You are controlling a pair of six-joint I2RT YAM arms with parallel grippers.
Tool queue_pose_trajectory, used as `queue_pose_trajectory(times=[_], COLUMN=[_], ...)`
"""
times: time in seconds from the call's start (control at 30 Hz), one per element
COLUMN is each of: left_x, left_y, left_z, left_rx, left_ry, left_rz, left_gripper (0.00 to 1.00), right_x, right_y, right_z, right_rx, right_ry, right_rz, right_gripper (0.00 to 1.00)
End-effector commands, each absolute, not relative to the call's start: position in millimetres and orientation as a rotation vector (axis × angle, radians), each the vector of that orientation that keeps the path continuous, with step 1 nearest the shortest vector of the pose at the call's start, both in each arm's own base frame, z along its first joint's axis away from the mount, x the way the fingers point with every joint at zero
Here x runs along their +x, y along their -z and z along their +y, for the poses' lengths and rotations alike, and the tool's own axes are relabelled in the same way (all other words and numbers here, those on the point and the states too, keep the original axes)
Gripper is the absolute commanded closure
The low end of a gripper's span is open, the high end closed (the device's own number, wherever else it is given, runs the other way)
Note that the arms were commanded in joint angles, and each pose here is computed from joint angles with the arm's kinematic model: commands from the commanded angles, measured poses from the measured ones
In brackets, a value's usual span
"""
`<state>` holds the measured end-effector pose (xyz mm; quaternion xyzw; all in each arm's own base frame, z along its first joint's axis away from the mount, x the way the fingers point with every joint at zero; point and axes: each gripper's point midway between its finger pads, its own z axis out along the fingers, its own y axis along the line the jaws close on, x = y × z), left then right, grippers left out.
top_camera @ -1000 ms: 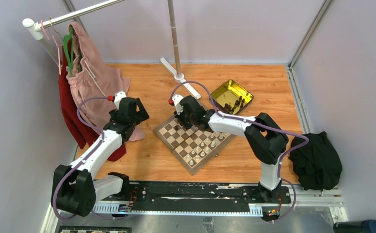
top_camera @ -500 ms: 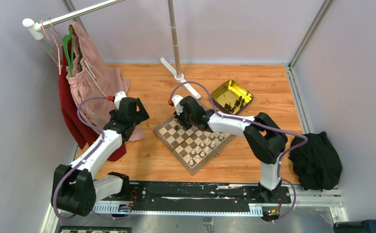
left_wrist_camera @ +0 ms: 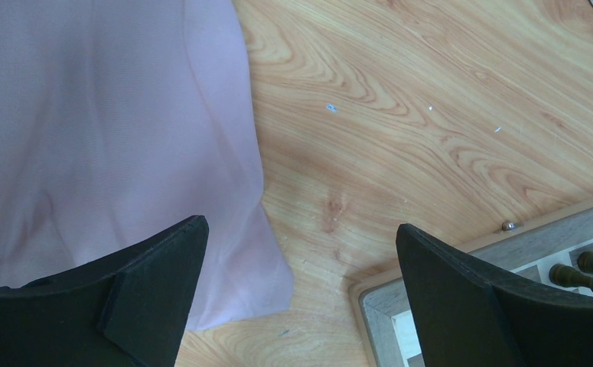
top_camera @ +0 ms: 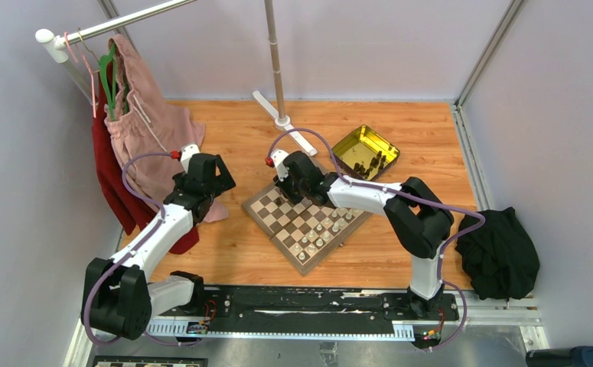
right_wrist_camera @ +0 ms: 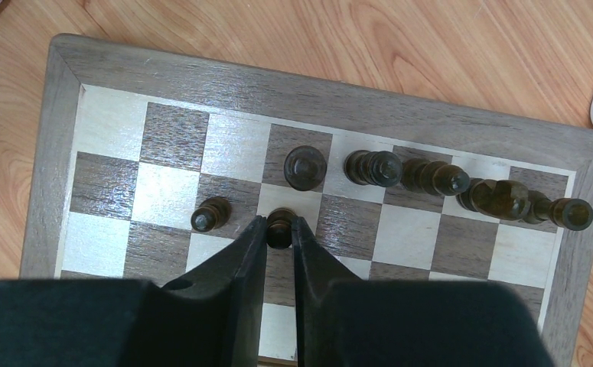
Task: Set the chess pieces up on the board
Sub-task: Place the chess piece on the chessboard.
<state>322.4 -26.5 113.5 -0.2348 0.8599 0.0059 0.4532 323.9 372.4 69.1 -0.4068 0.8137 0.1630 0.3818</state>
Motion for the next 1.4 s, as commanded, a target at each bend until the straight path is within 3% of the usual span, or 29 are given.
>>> queue_pose_trajectory(times=[0.0, 1.37], left_x=[326, 328], left_y=[-114, -122], left_z=[-28, -31], left_rx=[-0.584, -0.589], left_ry=[-0.01, -0.002], left_rz=[2.106, 2.084], left_gripper=[0.0, 0.0], right_x=[319, 319], right_y=[-64, -78], right_z=[380, 371], right_rx=[-1.076, -1.06], right_ry=[-0.418, -0.394], right_rz=[2.078, 2.053], right_gripper=[0.78, 0.6])
